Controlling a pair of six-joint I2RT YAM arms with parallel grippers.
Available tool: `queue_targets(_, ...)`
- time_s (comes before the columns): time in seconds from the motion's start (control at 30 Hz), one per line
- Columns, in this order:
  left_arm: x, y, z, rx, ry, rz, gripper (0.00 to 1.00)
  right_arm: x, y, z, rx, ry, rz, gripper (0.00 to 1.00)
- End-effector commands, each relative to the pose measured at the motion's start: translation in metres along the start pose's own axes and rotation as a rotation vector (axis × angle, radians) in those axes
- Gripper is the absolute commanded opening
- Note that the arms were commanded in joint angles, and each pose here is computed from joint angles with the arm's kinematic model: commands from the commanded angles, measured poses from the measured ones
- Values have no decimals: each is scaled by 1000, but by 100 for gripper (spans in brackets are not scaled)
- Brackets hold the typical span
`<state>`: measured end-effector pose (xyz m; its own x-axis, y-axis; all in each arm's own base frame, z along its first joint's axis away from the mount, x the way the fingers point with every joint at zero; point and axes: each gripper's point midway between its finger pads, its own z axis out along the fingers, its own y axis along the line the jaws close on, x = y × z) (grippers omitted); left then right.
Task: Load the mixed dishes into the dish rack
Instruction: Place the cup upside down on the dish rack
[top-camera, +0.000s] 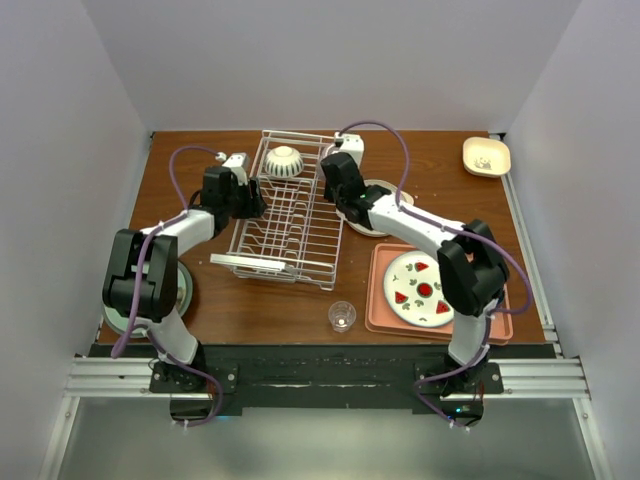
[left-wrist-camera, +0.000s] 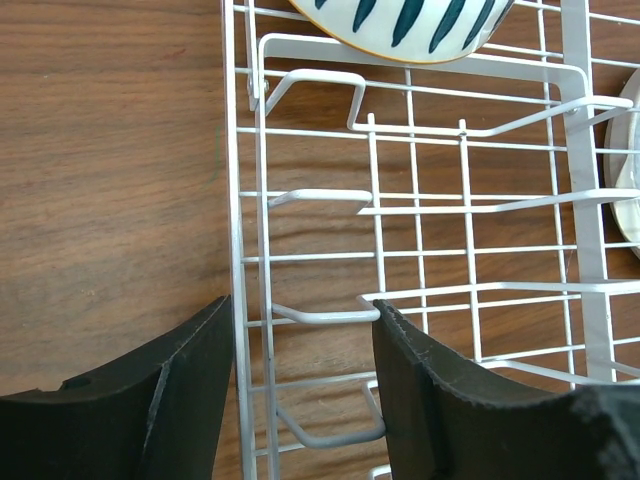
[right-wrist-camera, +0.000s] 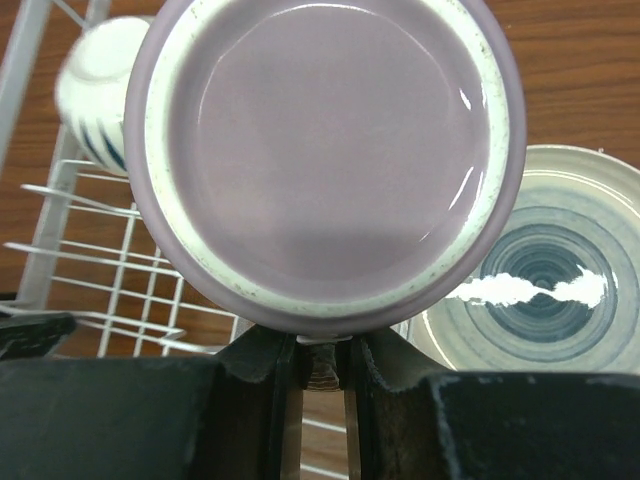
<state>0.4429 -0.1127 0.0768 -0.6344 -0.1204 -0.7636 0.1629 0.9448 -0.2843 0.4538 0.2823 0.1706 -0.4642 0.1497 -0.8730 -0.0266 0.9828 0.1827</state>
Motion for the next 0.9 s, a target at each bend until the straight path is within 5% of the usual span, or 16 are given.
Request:
queue_targets(0.0, 1, -6, -5, 33, -8, -20, 52, -47, 16, 3, 15, -150, 52, 0)
queue_targets(0.87, -18, -18, -20, 68, -84, -74, 52, -8, 4, 52, 252, -123, 24, 0)
